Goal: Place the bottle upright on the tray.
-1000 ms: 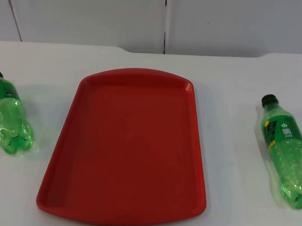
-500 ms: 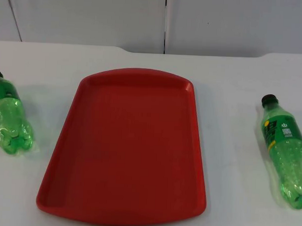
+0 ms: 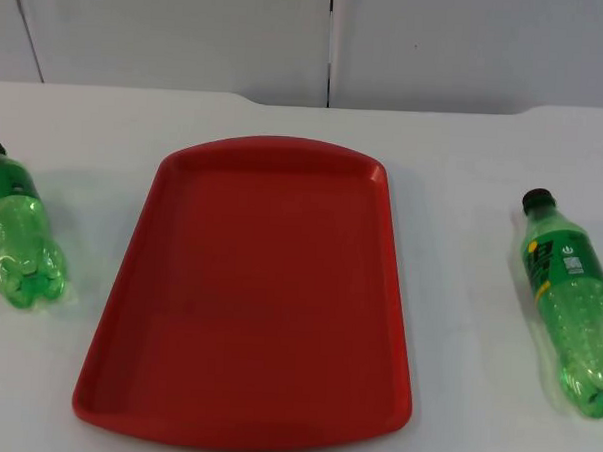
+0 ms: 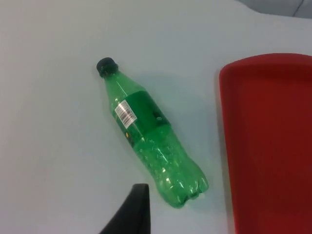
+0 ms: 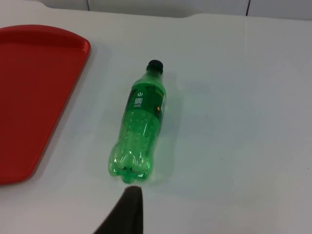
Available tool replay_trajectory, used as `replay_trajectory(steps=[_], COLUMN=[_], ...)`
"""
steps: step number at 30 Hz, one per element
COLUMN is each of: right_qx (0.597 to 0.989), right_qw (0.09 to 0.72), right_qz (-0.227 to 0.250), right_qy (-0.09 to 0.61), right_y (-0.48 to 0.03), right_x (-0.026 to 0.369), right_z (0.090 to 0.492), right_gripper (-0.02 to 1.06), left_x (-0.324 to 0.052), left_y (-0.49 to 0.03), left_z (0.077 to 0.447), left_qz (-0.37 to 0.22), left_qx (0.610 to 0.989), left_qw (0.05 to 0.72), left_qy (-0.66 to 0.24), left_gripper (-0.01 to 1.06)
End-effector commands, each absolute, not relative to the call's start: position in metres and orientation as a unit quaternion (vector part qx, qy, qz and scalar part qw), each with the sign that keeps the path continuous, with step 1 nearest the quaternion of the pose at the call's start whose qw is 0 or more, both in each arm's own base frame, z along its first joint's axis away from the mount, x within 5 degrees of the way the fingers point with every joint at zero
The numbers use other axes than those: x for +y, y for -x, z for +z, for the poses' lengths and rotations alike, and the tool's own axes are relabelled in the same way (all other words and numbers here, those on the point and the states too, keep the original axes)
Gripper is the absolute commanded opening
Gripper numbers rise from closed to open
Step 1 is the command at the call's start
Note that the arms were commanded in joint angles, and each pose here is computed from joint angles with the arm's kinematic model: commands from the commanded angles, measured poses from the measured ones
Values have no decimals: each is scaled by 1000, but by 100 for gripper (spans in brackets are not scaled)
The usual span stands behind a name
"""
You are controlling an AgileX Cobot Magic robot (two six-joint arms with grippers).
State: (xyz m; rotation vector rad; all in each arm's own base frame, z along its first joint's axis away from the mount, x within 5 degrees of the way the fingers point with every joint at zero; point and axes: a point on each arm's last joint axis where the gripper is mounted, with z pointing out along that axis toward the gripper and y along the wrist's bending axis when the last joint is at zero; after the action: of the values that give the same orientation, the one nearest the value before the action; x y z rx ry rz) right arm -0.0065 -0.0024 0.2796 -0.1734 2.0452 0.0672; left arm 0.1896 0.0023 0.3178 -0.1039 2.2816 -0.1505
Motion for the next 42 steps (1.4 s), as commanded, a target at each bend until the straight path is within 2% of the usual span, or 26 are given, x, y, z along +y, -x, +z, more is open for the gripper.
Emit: replay_trajectory(steps=[1, 9, 18, 29, 35, 38, 42], right_qx=[851, 851, 851, 851, 851, 851, 851], right_qw=[520, 520, 520, 520, 520, 520, 520], right_qz=[27, 27, 27, 27, 27, 27, 27], right_qy=[71, 71, 71, 71, 71, 71, 71], right_y=[7, 7, 7, 7, 7, 7, 7], right_x=[-2, -2, -2, -2, -2, -2, -2], right_z=[280, 280, 280, 280, 280, 280, 280], right_gripper=[105, 105, 105, 105, 105, 105, 105], left_x=[4, 7, 10, 18, 30, 31, 28], left_y=[-206, -253, -309, -381, -409, -423, -442], left_z=[323, 323, 317, 294, 275, 264, 255], left_qz=[-60, -61, -76, -69, -22, -20, -41], left_qx=[907, 915, 937, 964, 973, 979, 977], left_qw=[415, 397, 337, 232, 164, 118, 113], left_qy=[42, 45, 57, 105, 162, 165, 178], left_gripper=[105, 105, 105, 105, 105, 105, 105])
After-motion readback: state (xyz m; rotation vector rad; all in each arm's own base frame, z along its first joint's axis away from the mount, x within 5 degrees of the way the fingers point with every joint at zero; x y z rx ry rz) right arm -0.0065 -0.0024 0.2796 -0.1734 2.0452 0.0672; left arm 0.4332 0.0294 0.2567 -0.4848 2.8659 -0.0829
